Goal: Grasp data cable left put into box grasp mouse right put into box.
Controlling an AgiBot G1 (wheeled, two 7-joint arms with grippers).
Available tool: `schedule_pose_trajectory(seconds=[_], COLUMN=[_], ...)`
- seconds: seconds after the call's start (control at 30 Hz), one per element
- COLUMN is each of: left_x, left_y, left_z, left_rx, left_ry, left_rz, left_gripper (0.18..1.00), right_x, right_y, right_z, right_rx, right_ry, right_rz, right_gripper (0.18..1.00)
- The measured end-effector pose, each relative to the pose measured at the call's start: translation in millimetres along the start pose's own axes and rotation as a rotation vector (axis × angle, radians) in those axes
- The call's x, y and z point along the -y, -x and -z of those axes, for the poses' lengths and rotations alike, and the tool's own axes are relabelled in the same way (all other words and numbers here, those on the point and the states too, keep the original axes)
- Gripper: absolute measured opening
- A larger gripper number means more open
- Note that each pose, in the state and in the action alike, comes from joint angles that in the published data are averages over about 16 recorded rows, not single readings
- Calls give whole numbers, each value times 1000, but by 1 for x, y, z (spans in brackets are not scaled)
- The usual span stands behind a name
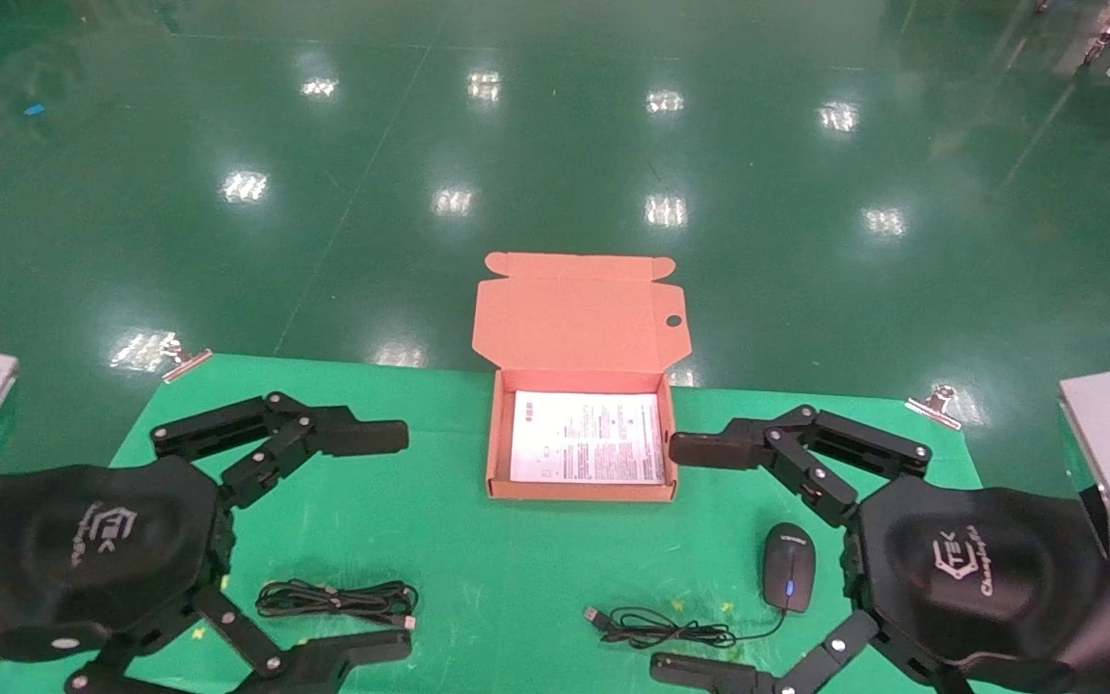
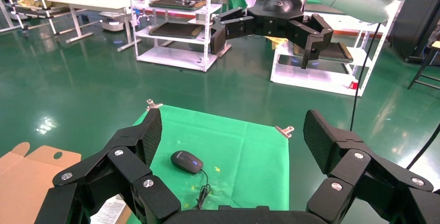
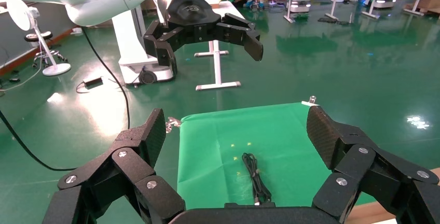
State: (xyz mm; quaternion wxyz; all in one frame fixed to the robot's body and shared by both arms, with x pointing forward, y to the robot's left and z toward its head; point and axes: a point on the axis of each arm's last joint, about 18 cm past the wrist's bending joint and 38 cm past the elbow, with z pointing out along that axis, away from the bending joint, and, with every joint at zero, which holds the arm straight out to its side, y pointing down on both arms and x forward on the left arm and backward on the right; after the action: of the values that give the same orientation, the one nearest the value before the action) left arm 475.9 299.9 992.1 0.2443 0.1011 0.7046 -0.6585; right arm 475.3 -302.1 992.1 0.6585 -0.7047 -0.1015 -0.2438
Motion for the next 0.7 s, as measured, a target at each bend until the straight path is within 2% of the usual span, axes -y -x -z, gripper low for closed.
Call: schedule_pose_trajectory(seconds=[0.7], left_x=[0], left_y=[0], left_z=[0], left_rx=[0], left_ry=[0], left_rz=[0], left_gripper=[1001], right_x=[0], right_y=[0], right_z=[0], right_rx=[0], right_ry=[0], right_rz=[0], right_gripper=[1000])
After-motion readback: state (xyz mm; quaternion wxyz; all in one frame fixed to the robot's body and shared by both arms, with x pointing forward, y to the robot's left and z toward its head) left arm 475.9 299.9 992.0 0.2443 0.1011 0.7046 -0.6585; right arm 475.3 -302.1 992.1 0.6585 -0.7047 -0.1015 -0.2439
